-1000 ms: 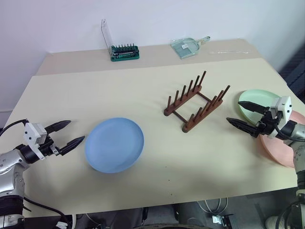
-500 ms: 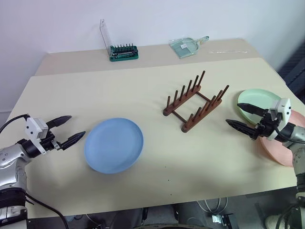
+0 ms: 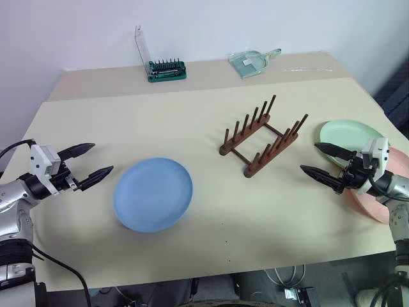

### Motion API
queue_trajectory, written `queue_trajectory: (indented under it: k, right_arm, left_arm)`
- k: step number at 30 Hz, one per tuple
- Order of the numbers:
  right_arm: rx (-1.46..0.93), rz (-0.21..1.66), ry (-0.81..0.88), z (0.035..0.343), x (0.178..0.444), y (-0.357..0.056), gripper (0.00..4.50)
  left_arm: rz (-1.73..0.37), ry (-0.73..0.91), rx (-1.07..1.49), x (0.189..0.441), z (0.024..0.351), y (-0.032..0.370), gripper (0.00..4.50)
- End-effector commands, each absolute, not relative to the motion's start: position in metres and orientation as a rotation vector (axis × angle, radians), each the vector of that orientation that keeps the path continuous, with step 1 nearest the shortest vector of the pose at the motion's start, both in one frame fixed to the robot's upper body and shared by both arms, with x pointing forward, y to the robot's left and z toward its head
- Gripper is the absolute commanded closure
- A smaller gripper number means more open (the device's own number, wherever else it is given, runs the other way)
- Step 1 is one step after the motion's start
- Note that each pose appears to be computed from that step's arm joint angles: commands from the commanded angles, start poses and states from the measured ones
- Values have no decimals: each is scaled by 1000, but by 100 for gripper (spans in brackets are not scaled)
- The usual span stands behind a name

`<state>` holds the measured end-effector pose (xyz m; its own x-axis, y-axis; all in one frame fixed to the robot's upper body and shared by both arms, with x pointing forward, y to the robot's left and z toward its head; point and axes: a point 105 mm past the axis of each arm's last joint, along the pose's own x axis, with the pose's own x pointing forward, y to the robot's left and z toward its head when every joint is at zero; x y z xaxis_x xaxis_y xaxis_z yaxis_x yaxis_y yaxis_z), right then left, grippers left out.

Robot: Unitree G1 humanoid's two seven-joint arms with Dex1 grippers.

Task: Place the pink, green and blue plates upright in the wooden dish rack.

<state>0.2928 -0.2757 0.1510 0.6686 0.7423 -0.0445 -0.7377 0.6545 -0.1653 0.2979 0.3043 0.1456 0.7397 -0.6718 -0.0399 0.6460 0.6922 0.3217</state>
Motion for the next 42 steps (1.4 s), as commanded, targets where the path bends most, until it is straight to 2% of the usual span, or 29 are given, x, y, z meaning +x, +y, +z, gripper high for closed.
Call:
queue_trajectory:
  k: [1, 2, 4, 8, 10, 15, 20, 26, 29, 32, 36, 37, 39, 42]
  right_arm:
    - [-206, 836, -103, 168, 291, -276, 9]
    - [-207, 835, -103, 168, 291, -276, 9]
    - [-211, 836, -103, 169, 291, -275, 9]
    - [-217, 831, -110, 170, 293, -276, 9]
    - [-216, 826, -114, 169, 293, -276, 9]
    - [-224, 804, -128, 172, 295, -279, 9]
    - [-238, 791, -132, 176, 294, -283, 9]
    - [-245, 769, -144, 177, 294, -286, 9]
    - [-247, 763, -148, 178, 294, -287, 9]
    - [-250, 756, -154, 178, 294, -287, 9]
    - [-253, 750, -157, 178, 293, -288, 9]
    - [-255, 750, -155, 178, 293, -289, 9]
    - [-258, 749, -154, 178, 292, -289, 9]
    - [-260, 747, -158, 179, 291, -290, 9]
  left_arm:
    - [-773, -66, 343, 312, 159, 289, 0]
    - [-788, -3, 376, 319, 155, 280, 0]
    - [-852, 15, 416, 330, 170, 250, 0]
    - [-1105, 111, 201, 338, 204, 191, 0]
    - [-1138, 126, 224, 347, 208, 164, 0]
    - [-1159, 173, 499, 354, 194, 99, 0]
    - [-1229, 274, 551, 342, 170, 60, 0]
    - [-1210, 234, 543, 337, 150, 5, 0]
    - [-1214, 239, 518, 333, 141, -17, 0]
    - [-1154, 229, 540, 339, 133, -31, 0]
    - [-1009, 262, 737, 350, 116, -28, 0]
    - [-1087, 339, 640, 341, 112, -34, 0]
    - [-1115, 385, 512, 336, 114, -40, 0]
    - [-1056, 352, 557, 345, 116, -44, 0]
